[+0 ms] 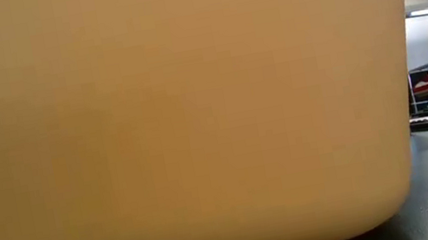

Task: Sort soda cans
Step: Put the blue white soda can into the orange bin

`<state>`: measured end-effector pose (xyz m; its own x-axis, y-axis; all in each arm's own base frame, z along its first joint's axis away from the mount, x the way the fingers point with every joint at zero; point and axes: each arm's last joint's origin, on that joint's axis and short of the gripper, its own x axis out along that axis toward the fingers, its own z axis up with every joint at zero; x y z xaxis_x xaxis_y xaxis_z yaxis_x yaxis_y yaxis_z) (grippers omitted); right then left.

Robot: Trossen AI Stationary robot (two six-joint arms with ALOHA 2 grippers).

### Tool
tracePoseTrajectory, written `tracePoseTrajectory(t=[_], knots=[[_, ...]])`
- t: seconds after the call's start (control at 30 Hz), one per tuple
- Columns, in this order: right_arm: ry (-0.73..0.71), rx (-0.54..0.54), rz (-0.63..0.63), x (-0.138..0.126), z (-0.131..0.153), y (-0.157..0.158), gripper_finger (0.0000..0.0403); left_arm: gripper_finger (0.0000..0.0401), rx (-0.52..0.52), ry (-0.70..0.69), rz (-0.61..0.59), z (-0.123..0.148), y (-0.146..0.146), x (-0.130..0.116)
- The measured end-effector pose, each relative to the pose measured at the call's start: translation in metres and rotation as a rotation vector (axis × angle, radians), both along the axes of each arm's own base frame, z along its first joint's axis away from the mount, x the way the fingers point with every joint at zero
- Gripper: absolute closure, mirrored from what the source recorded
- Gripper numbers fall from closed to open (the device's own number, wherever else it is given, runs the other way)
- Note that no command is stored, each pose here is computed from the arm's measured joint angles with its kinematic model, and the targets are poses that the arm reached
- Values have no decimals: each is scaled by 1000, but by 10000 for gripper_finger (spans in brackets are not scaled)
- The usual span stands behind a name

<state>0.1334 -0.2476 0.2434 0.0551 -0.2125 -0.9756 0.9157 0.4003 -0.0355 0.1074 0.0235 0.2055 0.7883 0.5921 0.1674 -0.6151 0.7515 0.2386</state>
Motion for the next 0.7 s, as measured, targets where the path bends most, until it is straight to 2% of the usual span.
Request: tracePoseTrajectory(t=[0.2,0.43,0.57,0.7], knots=[[29,41,23,3,-12,-5,55,213,-1,14,0,-1,0,0],[25,31,26,1,-7,-2,125,213,1,21,0,-2,0,0],[17,17,29,-2,8,7,127,213,1,21,1,-2,0,0],[29,-24,32,-1,37,16,127,213,2,16,1,-1,0,0]])
